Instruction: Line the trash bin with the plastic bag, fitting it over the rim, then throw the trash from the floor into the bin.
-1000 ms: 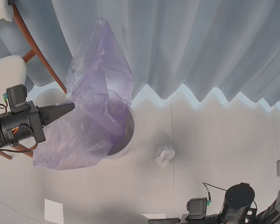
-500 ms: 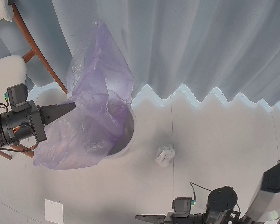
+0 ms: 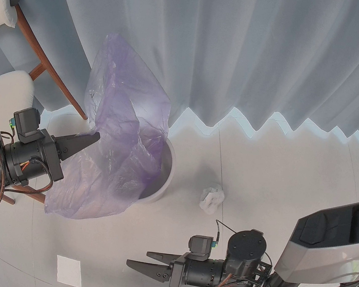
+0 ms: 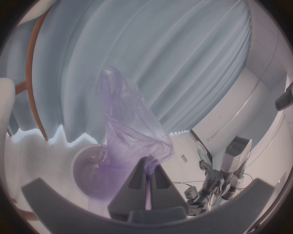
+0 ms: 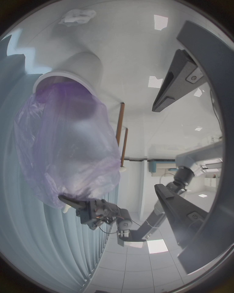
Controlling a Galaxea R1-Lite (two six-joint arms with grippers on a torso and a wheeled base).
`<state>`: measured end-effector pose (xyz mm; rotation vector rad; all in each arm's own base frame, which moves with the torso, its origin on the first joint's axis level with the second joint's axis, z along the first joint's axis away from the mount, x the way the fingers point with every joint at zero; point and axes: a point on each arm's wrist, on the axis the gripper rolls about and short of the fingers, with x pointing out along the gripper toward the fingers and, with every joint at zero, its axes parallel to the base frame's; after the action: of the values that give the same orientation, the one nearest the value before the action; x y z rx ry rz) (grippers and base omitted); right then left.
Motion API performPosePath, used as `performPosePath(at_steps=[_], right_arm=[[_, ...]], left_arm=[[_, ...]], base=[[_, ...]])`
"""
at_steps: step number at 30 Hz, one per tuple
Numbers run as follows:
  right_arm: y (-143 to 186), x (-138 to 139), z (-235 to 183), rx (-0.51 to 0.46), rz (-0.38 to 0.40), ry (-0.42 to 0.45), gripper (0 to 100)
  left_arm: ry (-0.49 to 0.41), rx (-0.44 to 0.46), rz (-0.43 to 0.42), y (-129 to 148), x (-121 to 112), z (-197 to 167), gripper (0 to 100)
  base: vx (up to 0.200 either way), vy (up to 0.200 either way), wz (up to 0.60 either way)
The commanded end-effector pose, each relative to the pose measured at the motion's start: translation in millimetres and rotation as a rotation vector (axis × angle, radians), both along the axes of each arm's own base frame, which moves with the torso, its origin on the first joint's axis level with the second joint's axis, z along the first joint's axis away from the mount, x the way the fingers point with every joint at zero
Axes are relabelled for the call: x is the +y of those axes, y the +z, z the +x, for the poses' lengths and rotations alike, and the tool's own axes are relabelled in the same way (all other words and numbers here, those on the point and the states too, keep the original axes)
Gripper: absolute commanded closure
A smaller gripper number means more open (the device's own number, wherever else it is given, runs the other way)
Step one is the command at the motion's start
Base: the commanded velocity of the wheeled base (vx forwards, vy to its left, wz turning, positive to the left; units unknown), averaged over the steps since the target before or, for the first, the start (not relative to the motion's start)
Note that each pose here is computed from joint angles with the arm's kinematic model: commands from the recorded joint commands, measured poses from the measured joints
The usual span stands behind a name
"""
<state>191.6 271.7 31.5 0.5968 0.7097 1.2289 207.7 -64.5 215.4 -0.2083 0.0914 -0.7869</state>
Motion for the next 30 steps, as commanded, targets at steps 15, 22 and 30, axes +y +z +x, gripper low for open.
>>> performPosePath(at_steps=[15, 22, 30], right_arm=[[-23, 51, 9, -0.003, -0.111, -0.175, 0], [-25, 51, 10, -0.001, -0.113, -0.175, 0], [-33, 62, 8, -0.014, -0.098, -0.158, 0]], left_arm=[[0.036, 0.008, 0.002, -7, 10, -10, 100], [-0.032, -0.027, -0.009, -2, -3, -8, 100], [-0.092, -0.055, -0.03, -2, -17, -9, 100]], base=[[0.08, 0.08, 0.0], [0.0, 0.086, 0.0], [0.0, 0.0, 0.0]])
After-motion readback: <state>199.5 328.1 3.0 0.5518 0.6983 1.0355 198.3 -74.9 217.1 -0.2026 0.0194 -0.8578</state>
